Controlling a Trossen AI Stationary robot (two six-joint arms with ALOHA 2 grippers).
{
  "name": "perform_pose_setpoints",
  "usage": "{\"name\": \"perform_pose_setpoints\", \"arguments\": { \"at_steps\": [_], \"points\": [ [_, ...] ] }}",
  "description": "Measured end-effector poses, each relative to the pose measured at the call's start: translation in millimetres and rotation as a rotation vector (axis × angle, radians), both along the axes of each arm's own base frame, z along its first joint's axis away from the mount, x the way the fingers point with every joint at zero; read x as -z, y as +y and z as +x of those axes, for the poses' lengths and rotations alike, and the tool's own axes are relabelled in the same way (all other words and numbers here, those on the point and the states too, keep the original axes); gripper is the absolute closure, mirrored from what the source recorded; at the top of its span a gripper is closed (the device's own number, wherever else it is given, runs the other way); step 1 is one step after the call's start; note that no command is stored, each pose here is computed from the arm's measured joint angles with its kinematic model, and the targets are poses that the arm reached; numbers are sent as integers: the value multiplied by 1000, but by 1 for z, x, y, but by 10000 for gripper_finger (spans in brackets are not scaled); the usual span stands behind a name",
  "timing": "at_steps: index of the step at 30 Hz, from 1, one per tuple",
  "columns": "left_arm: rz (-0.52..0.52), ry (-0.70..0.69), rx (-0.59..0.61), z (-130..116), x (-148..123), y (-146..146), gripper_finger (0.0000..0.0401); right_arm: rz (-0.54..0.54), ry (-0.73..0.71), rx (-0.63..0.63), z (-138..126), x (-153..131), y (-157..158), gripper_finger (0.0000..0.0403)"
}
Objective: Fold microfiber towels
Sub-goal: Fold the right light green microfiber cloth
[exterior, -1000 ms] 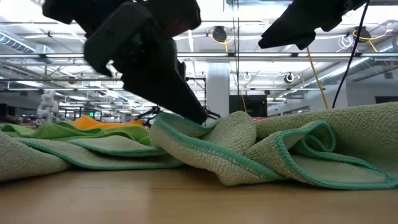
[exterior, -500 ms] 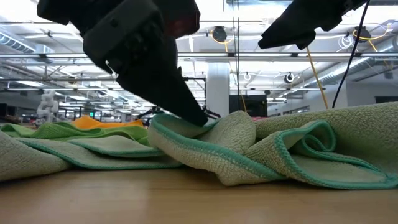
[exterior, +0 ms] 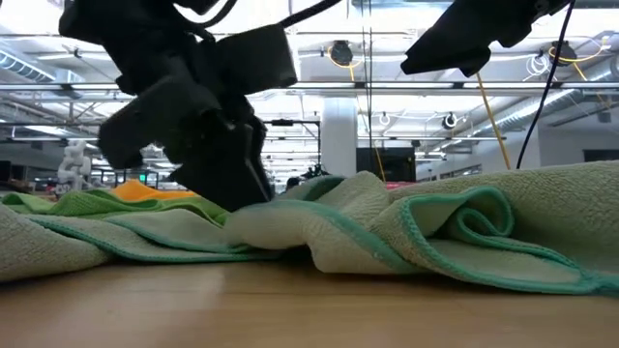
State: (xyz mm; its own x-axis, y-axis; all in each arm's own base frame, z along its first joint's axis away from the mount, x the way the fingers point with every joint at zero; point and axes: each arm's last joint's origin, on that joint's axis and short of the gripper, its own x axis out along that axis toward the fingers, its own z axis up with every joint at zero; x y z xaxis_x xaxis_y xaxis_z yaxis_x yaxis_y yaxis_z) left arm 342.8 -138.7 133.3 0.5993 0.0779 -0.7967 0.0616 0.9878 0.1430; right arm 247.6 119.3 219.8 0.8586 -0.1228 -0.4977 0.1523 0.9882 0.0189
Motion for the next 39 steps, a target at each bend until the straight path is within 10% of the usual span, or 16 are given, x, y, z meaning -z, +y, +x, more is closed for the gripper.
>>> {"name": "perform_pose_setpoints", "arguments": {
  "at_steps": [14, 27, 39],
  "points": [
    [-9, -135, 27, -31, -73, -10, 388, -240, -102, -166, 40, 25, 18, 269],
    [4, -128, 64, -42, -78, -22, 384, -309, -135, -305, 73, 44, 35, 170],
    [2, -138, 66, -41, -78, -22, 380, -322, -194, -275, 85, 46, 23, 287]
  ]
}}
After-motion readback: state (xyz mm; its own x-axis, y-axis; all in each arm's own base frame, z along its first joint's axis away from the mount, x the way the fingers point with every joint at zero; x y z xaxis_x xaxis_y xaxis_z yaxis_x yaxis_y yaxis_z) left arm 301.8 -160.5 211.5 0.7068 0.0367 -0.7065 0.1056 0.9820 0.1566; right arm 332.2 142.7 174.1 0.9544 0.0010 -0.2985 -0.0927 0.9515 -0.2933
